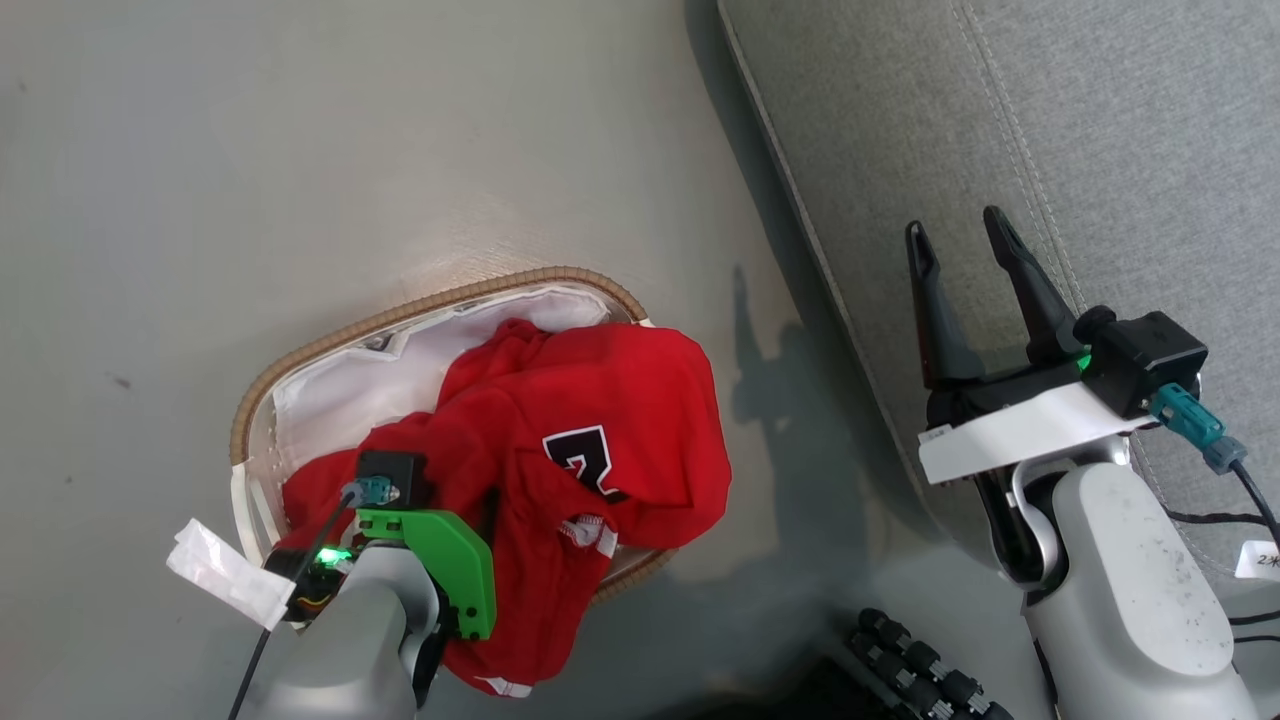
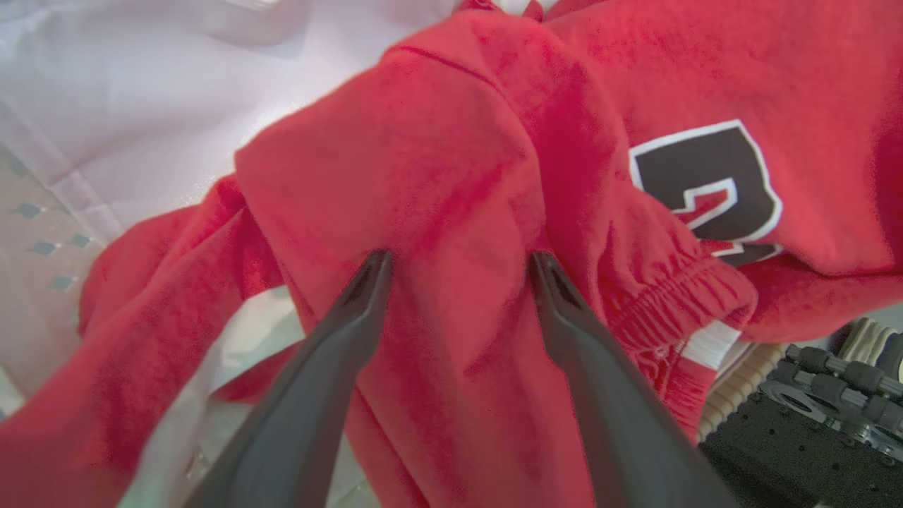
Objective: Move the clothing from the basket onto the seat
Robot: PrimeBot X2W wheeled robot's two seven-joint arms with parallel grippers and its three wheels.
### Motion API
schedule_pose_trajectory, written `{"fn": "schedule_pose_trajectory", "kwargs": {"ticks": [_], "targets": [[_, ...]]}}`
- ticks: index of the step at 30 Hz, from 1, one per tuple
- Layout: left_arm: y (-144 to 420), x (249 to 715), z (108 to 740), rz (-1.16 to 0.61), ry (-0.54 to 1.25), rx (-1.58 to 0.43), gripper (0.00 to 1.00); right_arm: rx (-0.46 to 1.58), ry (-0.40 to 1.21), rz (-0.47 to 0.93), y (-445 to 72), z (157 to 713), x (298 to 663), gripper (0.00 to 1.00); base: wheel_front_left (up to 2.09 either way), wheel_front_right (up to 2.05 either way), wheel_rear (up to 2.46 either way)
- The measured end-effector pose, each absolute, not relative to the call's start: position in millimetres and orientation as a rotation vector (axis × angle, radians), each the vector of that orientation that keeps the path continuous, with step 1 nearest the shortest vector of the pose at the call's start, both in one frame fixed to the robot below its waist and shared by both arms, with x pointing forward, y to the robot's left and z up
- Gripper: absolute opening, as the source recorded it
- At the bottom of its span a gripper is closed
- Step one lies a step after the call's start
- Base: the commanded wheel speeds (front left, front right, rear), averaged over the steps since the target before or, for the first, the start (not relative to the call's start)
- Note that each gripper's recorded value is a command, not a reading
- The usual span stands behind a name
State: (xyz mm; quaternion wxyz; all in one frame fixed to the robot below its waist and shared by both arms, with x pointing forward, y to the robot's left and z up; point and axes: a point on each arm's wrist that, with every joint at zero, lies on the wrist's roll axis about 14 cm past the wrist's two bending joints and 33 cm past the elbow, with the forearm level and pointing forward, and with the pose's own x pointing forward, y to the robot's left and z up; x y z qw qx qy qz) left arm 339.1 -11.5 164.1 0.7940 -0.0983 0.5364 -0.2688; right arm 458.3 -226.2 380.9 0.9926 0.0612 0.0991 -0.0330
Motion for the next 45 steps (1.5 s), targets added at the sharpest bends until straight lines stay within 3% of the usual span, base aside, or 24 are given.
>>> {"fn": "schedule_pose_trajectory", "kwargs": {"ticks": [9,10,11,12,26,45], "targets": [[-5,327,145,-0.583,1.242,-0.172,1.00,0.115,0.204,-0.050,-223,373,466,1.00,0.00,0.00,0.00],[-4,327,144,-0.584,1.246,-0.169,0.56,0.115,0.205,-0.048,-222,373,467,1.00,0.00,0.00,0.00],[-4,326,143,-0.587,1.246,-0.166,0.44,0.115,0.206,-0.047,-222,372,467,1.00,0.00,0.00,0.00],[-4,328,143,-0.587,1.236,-0.167,0.00,0.116,0.207,-0.045,-221,371,468,1.00,0.00,0.00,0.00],[-2,359,191,-0.523,1.015,-0.225,0.00,0.122,0.144,-0.038,-218,407,457,1.00,0.00,0.00,0.00],[3,392,349,-0.497,0.496,-0.335,0.00,0.134,0.021,-0.030,-209,470,401,1.00,0.00,0.00,0.00]]}}
